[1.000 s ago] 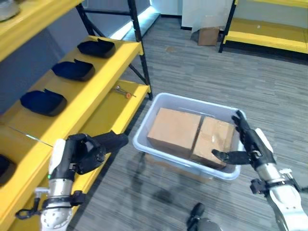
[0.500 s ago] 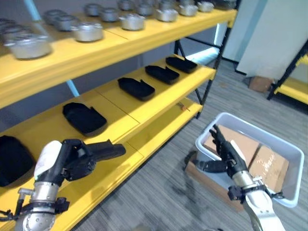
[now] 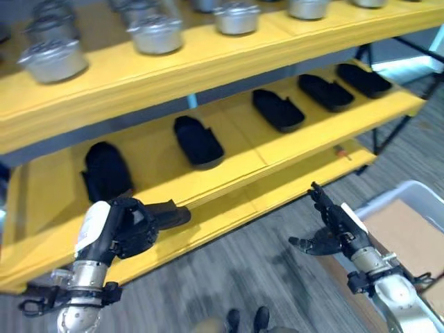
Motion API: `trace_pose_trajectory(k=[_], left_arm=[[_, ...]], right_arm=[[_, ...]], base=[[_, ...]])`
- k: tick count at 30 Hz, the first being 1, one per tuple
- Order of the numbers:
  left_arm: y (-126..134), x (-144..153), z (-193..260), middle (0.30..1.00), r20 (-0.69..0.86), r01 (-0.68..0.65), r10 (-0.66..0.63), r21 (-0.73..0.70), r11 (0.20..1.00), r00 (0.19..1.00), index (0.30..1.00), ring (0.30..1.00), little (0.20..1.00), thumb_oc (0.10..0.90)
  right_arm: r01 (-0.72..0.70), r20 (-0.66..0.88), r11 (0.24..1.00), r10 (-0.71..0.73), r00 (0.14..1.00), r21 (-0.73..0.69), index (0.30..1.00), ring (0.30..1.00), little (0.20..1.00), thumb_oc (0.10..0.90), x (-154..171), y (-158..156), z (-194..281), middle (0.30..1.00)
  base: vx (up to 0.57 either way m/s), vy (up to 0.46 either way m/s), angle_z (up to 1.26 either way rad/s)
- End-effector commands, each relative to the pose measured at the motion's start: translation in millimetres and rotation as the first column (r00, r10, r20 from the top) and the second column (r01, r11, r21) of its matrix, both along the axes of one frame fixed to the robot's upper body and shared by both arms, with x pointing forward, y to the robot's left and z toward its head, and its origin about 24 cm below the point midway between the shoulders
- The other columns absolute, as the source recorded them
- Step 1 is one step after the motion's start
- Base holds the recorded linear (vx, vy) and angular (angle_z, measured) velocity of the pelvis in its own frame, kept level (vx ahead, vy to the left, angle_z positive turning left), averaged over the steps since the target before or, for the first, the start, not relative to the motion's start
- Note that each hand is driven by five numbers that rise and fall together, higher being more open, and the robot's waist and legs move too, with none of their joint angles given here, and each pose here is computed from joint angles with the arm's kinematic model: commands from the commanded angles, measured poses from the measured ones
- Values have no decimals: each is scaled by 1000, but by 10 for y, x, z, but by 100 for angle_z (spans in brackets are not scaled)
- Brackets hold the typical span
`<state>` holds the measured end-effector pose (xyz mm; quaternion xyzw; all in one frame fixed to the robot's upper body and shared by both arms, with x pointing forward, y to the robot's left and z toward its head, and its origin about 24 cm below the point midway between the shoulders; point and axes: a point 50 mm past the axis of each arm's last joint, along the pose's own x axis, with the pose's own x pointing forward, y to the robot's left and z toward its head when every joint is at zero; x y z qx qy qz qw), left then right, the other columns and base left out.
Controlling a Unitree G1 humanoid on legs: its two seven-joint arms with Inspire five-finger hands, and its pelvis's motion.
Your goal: Move parts from the plastic box to the shelf.
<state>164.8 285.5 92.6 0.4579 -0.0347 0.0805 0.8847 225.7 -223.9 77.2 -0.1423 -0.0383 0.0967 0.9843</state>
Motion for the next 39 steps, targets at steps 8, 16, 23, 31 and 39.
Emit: trace_pose_trajectory(k=[8, 16, 23, 31, 39], left_arm=[[-96, 131, 731, 300, 395, 61, -97, 102, 993, 913, 300, 300, 300, 400], [-131, 172, 889, 300, 440, 74, -147, 177, 981, 886, 300, 300, 300, 400], [-138, 148, 1003, 300, 491, 56, -157, 214, 975, 857, 300, 300, 300, 400], [-106, 152, 1053, 300, 482, 31, -156, 258, 966, 862, 300, 300, 300, 400], [-155, 183, 1008, 300, 442, 75, -192, 269, 960, 876, 300, 300, 300, 400]], right_arm=[[49, 231, 998, -59, 971, 48, 1000, 1000, 1000, 900, -29, -77, 374, 1000], [12, 227, 998, -27, 974, 69, 1000, 1000, 1000, 900, 23, 103, 322, 1000], [-20, 226, 997, 2, 974, 78, 1000, 1000, 1000, 900, 50, 222, 294, 1000], [-38, 209, 996, 22, 978, 77, 1000, 1000, 1000, 900, 66, 277, 254, 1000], [-55, 192, 997, 42, 980, 61, 1000, 1000, 1000, 900, 28, 217, 244, 1000]], base=[[61, 238, 30], [58, 282, 29], [46, 212, 6], [24, 164, 0], [17, -66, 25]])
